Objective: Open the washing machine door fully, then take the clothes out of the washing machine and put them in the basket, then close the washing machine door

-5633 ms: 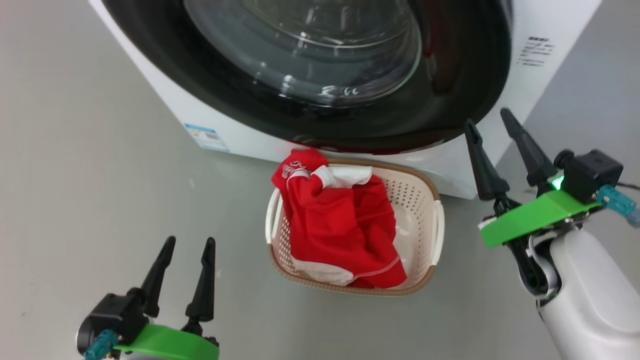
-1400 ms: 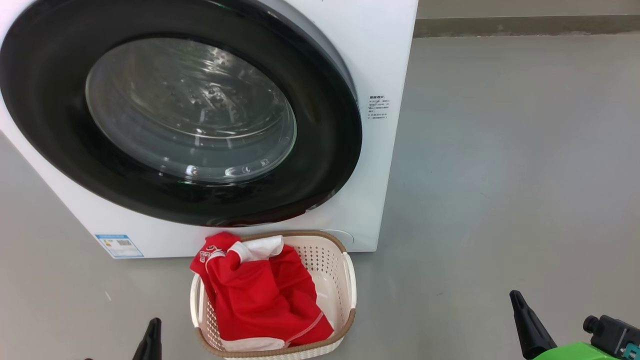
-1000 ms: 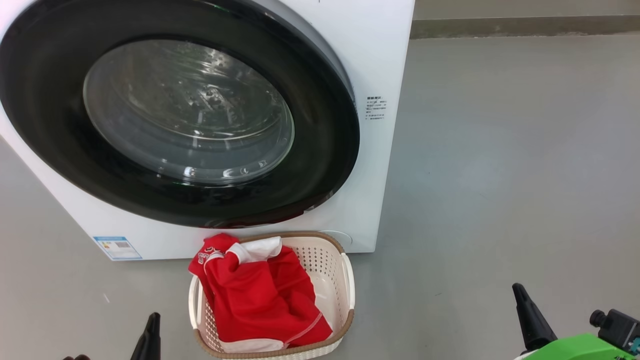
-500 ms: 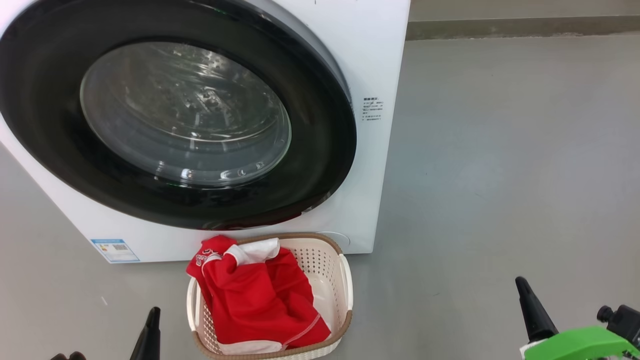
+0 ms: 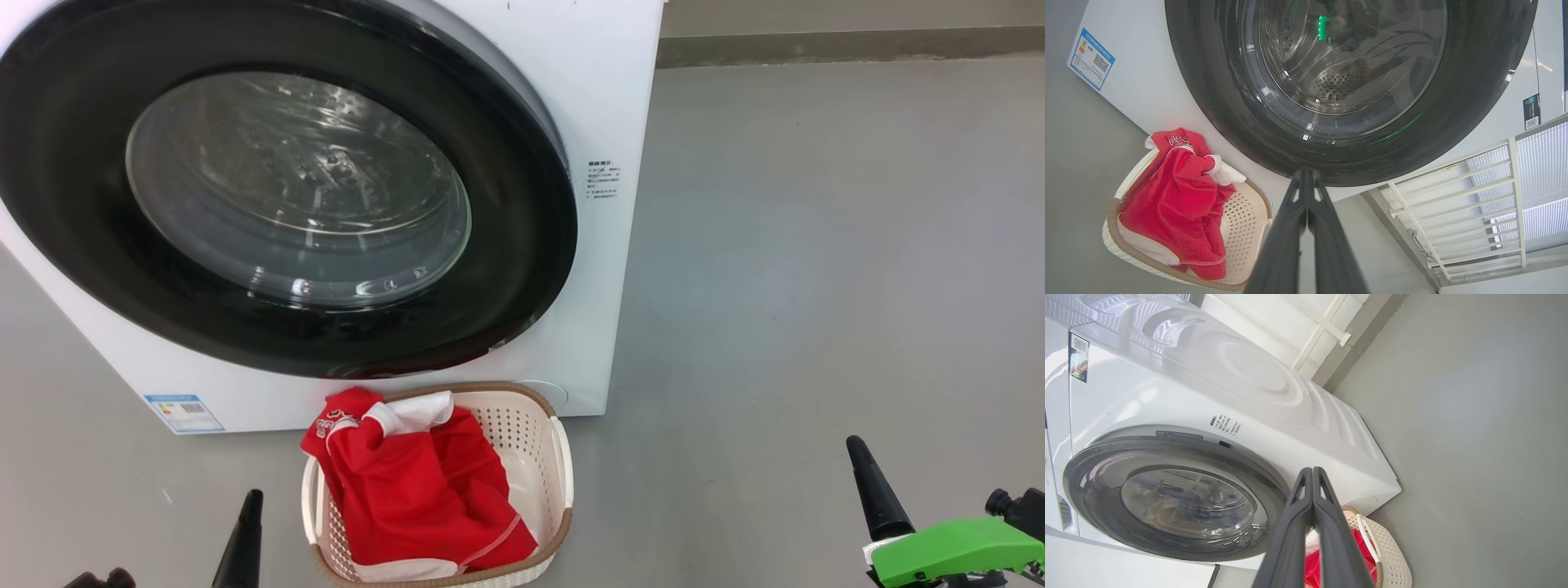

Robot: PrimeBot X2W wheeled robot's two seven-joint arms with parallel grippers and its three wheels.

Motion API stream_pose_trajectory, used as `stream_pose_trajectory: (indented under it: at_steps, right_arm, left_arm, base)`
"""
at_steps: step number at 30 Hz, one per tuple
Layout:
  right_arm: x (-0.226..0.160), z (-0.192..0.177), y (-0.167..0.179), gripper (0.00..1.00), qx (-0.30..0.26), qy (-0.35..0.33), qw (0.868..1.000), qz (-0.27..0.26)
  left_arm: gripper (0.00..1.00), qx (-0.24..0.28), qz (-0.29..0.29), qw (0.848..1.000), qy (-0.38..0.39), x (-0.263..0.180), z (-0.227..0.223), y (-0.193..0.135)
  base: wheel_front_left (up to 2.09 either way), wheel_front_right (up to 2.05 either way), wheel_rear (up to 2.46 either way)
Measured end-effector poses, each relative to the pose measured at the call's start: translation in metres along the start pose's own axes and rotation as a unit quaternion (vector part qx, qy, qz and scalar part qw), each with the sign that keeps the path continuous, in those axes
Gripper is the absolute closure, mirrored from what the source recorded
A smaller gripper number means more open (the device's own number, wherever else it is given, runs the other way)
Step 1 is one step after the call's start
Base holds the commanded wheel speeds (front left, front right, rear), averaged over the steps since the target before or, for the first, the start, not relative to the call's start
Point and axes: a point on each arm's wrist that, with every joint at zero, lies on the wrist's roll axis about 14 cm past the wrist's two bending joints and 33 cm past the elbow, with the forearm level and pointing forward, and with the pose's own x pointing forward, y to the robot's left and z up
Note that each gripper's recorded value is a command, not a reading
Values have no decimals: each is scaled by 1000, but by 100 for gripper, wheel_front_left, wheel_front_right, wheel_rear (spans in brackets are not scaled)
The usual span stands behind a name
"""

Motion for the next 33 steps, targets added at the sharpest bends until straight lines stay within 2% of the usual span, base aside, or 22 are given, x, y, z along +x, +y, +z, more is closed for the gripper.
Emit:
stream_pose_trajectory:
  at_steps: [21,33]
  right_arm:
    - [3,11,8,100,101,-9,995,12]
    - [7,19,18,100,155,-12,987,30]
  left_arm:
    - [100,-113,-19,993,11,8,0,-14]
    - [100,-176,-34,984,15,12,1,-24]
  base:
    - [0,0,0]
    - [0,0,0]
